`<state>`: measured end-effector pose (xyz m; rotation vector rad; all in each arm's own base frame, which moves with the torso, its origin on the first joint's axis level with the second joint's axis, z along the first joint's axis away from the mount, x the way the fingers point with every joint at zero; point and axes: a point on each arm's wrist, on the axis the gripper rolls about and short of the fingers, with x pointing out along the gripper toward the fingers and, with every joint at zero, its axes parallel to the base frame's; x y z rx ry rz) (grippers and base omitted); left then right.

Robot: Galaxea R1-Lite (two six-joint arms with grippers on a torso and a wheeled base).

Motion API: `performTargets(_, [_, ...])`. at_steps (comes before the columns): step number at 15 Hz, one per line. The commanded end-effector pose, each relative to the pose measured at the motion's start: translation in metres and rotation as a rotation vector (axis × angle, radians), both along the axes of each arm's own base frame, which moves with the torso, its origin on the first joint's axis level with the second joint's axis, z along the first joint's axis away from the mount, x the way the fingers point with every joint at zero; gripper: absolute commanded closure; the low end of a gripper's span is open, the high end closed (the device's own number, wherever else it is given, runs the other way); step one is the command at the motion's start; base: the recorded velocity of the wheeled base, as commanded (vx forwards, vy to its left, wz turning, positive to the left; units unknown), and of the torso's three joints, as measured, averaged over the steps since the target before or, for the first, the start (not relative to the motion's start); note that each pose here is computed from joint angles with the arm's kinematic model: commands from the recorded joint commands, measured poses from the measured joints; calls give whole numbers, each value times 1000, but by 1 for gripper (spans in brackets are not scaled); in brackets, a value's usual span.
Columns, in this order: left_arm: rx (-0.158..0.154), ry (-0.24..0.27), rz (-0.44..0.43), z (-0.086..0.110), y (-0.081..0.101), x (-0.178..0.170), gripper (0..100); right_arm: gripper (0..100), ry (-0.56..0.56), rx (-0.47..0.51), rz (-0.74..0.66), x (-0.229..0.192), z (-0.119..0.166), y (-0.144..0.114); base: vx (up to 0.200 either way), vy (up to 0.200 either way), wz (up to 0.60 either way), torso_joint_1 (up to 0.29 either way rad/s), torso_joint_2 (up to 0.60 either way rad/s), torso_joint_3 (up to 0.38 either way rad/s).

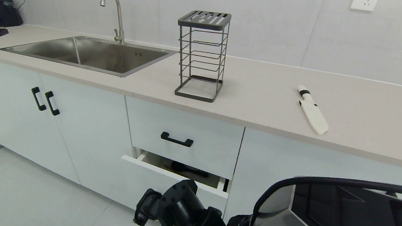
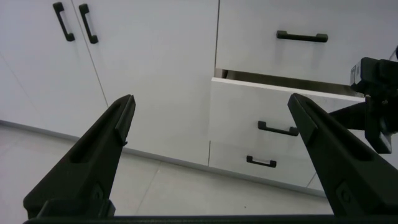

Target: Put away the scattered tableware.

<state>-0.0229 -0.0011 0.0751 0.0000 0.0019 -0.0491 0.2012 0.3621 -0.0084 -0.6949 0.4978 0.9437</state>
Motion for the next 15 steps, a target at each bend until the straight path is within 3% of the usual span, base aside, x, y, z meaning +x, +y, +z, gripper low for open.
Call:
performTargets(1, [0, 1, 0, 0, 0, 0, 0, 100, 1, -1, -8, 3, 0, -2, 0, 0, 0, 0, 0, 0])
performTargets(8, [0, 1, 0, 0, 0, 0, 0, 100, 26, -49, -151, 52, -32, -32, 0, 0, 0, 0, 0, 0])
performTargets(15, [0, 1, 0, 0, 0, 0, 0, 100, -2, -26, -266, 102, -40, -55, 0, 0, 0, 0, 0, 0])
